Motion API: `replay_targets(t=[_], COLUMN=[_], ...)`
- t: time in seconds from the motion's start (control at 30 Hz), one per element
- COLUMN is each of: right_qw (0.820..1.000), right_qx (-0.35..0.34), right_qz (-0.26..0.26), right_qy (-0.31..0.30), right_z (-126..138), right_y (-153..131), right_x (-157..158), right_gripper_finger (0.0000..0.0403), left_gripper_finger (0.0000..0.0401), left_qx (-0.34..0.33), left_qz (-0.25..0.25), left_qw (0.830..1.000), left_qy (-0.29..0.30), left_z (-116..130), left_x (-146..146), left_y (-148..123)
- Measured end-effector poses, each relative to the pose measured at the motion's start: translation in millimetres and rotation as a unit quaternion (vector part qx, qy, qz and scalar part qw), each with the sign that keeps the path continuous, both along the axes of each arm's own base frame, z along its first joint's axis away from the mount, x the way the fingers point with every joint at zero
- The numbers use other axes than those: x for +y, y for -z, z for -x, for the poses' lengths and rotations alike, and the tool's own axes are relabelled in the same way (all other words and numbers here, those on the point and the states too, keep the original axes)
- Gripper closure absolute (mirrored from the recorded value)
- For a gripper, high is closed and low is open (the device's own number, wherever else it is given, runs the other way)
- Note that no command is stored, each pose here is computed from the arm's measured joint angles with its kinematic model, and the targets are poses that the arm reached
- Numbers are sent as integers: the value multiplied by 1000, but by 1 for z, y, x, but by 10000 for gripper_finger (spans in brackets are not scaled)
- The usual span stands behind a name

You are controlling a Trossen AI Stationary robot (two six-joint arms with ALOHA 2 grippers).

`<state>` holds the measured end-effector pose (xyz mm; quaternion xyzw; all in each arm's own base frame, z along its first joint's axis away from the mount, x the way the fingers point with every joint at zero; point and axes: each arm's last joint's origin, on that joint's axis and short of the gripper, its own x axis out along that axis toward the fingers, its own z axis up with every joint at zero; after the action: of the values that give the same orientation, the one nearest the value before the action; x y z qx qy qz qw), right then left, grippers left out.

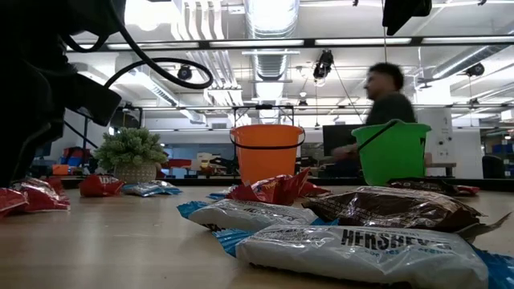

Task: Organize candy in baskets
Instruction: Put the red chocolate into the black bucket

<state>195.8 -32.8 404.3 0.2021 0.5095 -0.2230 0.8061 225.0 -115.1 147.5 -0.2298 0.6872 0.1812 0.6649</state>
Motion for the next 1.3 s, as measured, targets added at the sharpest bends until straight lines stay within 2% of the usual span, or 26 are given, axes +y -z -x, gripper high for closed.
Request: replay_targets(t=[0.13, 0.33, 0.4, 0.63, 0.9, 1.13, 1.3], right_qw=[1000, 1000, 1000, 1000, 1000, 999, 998], right_qx=[0, 0, 0, 0, -3, -17, -36], right_qz=[0, 1, 1, 1, 0, 3, -33], right_qy=[0, -1, -1, 0, -13, -29, -47], right_z=[0, 0, 0, 0, 0, -4, -6], right_y=[0, 0, 0, 0, 0, -1, -2], right_x=[0, 0, 0, 0, 0, 0, 2], right_gripper_finger=[257, 257, 257, 257, 257, 257, 257], left_gripper_finger=[270, 371, 391, 399, 400, 401, 401], left_qx=[0, 1, 1, -9, -6, -3, -37], left_qz=[-3, -3, -2, 2, -6, -64, -100], left_qw=[1000, 1000, 1000, 1000, 999, 995, 991], left_qy=[1, 2, 1, 7, 42, 78, 77], left_z=[1, 2, 2, 1, -5, -12, -17], left_x=[1, 1, 1, 1, -2, -2, -1], left_y=[-1, -1, -2, -8, -32, -70, -100])
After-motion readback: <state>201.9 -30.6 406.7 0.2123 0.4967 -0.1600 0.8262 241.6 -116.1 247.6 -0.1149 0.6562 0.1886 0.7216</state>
